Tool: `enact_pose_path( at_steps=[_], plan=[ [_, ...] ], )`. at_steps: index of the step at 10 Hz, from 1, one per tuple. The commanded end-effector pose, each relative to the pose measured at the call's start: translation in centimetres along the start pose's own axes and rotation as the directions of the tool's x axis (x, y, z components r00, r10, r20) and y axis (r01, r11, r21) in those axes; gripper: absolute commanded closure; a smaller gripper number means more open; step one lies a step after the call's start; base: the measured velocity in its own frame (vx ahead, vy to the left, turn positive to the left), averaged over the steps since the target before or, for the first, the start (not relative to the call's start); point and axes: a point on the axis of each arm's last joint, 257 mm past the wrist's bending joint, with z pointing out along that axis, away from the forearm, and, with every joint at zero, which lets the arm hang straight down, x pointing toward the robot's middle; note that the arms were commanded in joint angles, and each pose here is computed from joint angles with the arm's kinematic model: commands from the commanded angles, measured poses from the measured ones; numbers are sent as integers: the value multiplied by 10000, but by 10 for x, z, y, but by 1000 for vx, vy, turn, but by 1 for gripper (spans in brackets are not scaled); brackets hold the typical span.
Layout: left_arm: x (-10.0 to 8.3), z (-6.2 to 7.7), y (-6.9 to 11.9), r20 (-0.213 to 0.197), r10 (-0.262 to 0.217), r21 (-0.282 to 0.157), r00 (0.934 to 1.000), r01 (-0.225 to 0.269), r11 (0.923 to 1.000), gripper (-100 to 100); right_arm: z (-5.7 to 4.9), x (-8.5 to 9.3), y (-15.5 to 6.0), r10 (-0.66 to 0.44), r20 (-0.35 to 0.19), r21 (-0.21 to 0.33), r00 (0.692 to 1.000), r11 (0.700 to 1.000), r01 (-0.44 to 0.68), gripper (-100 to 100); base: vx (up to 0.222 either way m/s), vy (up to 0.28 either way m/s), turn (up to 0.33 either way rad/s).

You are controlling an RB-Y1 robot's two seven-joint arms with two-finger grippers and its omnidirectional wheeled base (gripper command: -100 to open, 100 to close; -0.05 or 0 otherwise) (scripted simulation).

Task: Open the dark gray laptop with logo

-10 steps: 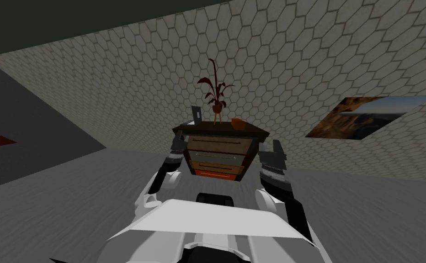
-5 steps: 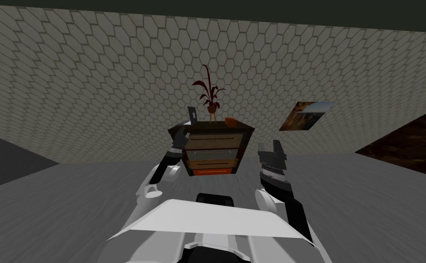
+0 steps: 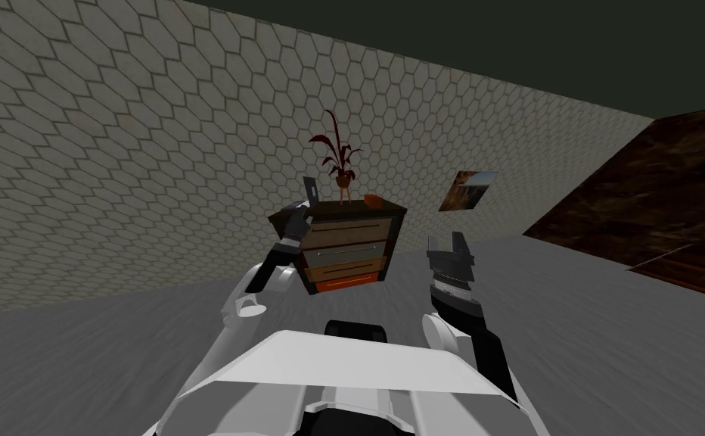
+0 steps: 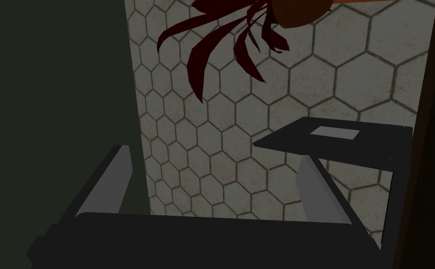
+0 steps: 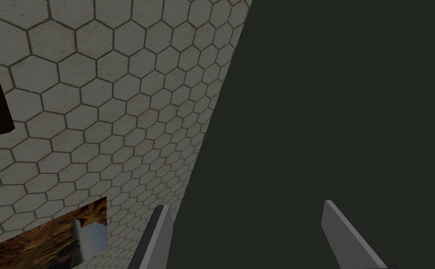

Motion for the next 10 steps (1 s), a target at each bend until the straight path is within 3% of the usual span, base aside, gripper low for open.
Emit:
enact_pose_path(
  at_steps=[1,5,8,10],
  plan=[
    [-7,7,2,-19,352,-244,9994,-353,9991,-100,0,0,0,0,0,0,10000,10000,0,0,-11,37,-57],
    [-31,18,8,27,1292,-855,9916,-1285,9880,-100,0,0,0,-1,1,1,10000,10000,1,0,23,39,-127],
    [-56,23,13,176,2009,-1383,9794,-1966,9707,-100,0,0,0,-2,1,2,10000,10000,2,0,75,50,-61],
    [-75,24,17,333,2474,-1789,9683,-2377,9547,-100,0,0,0,-3,1,2,10000,10000,3,0,110,38,-38]
  ],
)
